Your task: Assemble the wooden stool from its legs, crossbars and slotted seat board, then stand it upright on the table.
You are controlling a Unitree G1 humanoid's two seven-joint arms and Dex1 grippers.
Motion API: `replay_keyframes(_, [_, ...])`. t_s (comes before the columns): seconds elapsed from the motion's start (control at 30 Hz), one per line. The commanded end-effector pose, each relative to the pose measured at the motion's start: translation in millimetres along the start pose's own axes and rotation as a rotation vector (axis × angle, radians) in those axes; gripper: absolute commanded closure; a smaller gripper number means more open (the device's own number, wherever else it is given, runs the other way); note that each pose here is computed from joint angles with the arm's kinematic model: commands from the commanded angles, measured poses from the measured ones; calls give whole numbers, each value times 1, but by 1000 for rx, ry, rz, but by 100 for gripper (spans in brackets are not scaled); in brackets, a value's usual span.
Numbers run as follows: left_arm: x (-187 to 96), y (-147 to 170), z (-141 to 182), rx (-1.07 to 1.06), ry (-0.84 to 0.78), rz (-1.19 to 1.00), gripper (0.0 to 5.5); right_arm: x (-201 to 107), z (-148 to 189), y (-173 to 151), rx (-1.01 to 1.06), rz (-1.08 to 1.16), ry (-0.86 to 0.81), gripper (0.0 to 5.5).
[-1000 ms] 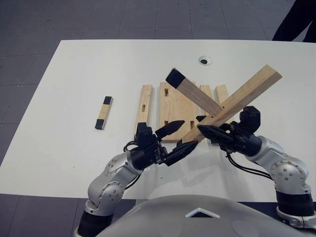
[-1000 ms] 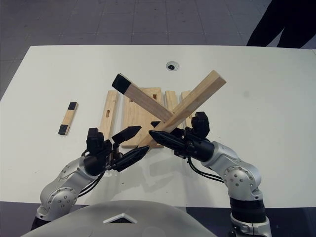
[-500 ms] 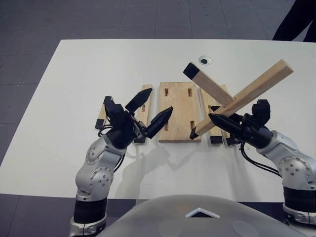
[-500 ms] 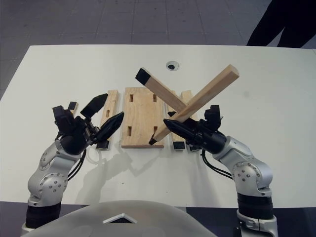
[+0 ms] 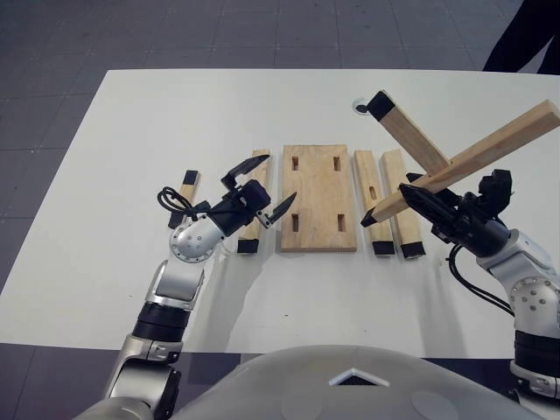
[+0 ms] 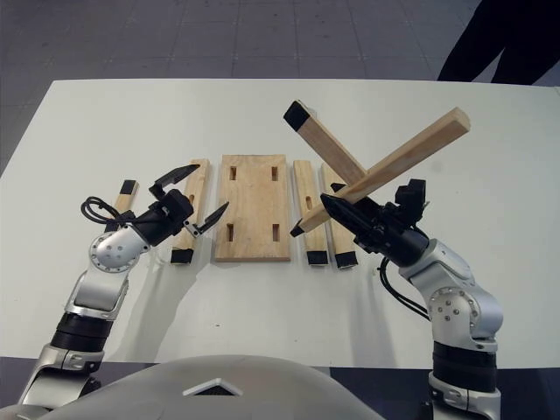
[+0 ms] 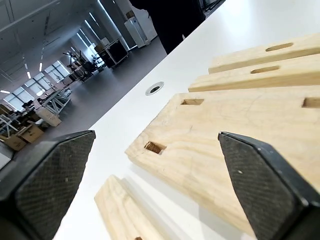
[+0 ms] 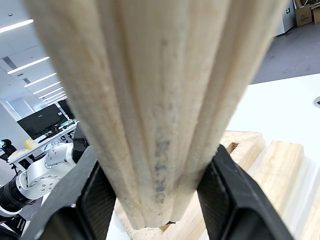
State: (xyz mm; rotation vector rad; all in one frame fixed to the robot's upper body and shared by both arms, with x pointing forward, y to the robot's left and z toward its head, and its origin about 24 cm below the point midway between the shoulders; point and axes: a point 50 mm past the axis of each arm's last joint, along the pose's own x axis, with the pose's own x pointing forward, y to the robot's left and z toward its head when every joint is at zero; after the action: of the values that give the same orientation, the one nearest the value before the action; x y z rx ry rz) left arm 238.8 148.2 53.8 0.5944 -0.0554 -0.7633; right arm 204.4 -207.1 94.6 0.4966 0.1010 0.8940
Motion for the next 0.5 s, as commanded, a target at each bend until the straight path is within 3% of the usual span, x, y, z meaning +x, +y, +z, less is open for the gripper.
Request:
replay_keyframes(0.03, [4,-9,-4,97,64,-15,94,3,1,1,-22,3,-11,339])
replay_keyframes(0.27, [4,-32,-3,414,127,-43,94,7,-1,5,-19,14,-8,340])
replay_keyframes(0.37, [-2,-54,-8,635,173,-157,94,8,0,6,-19,20,-5,340])
replay_keyframes(0.5, [-16,-70,-18,770,234,-292,94,9,-1,7,-14,21,-7,340])
